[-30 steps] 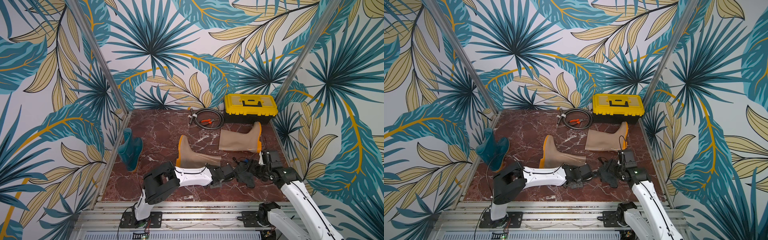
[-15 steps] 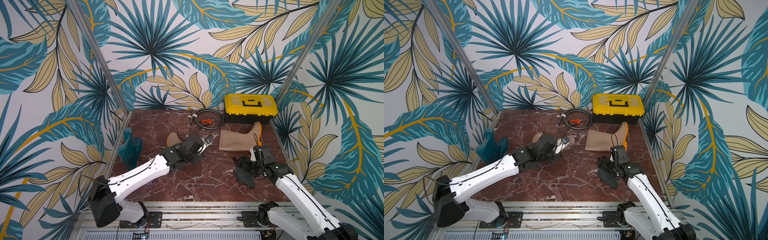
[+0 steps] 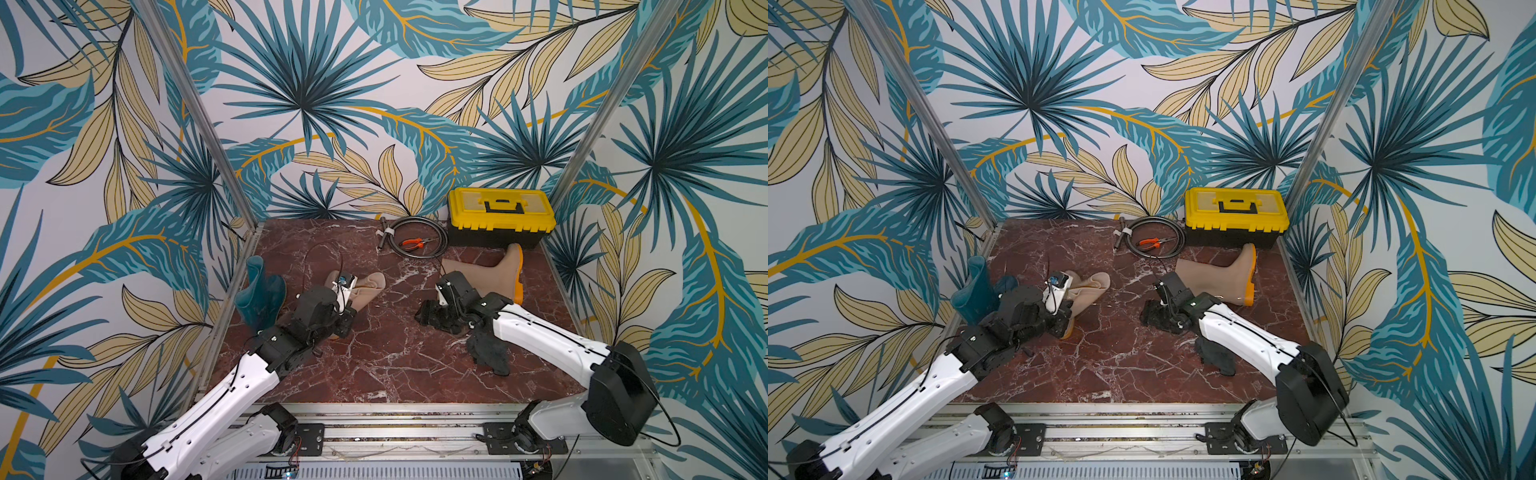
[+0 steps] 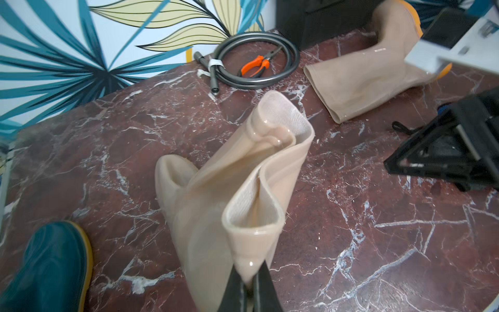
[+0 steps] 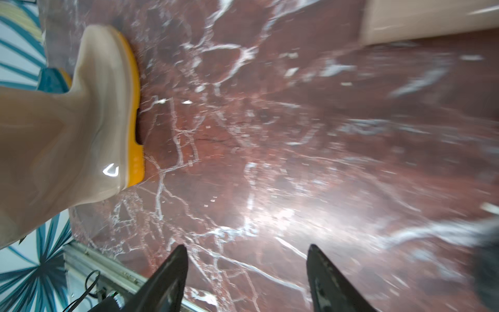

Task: Wipe the rubber boots with a cloth
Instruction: Adjust the rubber boot at the center of the board.

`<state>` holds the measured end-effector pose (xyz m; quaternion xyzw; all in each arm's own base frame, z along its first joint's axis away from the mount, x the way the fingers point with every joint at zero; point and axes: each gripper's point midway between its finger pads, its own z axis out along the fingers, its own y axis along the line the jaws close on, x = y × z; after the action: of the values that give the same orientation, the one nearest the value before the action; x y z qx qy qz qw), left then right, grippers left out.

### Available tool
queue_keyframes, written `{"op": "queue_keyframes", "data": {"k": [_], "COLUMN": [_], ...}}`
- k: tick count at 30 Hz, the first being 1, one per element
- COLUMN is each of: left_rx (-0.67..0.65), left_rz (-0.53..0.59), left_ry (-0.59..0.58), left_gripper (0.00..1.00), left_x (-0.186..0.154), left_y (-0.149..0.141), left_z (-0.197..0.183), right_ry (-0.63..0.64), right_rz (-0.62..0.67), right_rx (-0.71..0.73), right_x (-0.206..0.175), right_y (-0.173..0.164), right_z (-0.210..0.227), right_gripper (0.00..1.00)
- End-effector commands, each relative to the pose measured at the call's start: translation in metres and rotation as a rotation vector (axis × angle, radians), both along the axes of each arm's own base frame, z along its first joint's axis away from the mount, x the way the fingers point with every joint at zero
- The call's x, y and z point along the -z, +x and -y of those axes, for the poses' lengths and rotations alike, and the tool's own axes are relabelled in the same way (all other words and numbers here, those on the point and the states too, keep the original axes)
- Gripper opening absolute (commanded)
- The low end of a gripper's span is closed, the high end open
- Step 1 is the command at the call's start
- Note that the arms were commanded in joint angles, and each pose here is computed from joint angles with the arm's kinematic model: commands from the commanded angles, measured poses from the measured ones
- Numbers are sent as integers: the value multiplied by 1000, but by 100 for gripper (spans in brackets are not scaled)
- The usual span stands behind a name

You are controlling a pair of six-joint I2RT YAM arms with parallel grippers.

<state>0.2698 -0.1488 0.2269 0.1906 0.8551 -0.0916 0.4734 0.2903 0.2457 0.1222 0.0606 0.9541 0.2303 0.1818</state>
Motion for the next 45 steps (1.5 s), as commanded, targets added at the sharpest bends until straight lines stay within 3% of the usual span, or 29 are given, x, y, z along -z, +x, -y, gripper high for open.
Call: {"op": "queue_keyframes", "data": {"k": [1,7,13,17,25,29,36,45], "left_rx": [-148,-277,-239,-196,-124,-69,129,188], "left_rz": [-9,-38,-5,33,134,132,30,26], "left_ry": [-9,-96,-198,-228,-296,-318,-359,-374], "left_gripper": [6,27,76,94,96,96,92,87], "left_x": [4,9,-6,-35,-97,-107,-117,-134], "left_y": [3,0,-15,-28,-36,-38,-34,-30], "left_z": [-30,-46,-44,-45,-39,-29,17,33], "right_ry": [49,106,159,155,138,119,40,20], "right_rz": [9,15,38,75,93,102,133,146], "right_rx": [-56,-162,-249,-255,-306,-310,-290,-247], "right_x": [-2,-8,-12,-20,-32,-30,-35,-39], "right_y": [8,6,16,25,31,32,33,35], "right_z": [-45,-120,-181,-187,-194,-191,-161,-141], "right_gripper": [70,70,70,70,70,70,71,71]}}
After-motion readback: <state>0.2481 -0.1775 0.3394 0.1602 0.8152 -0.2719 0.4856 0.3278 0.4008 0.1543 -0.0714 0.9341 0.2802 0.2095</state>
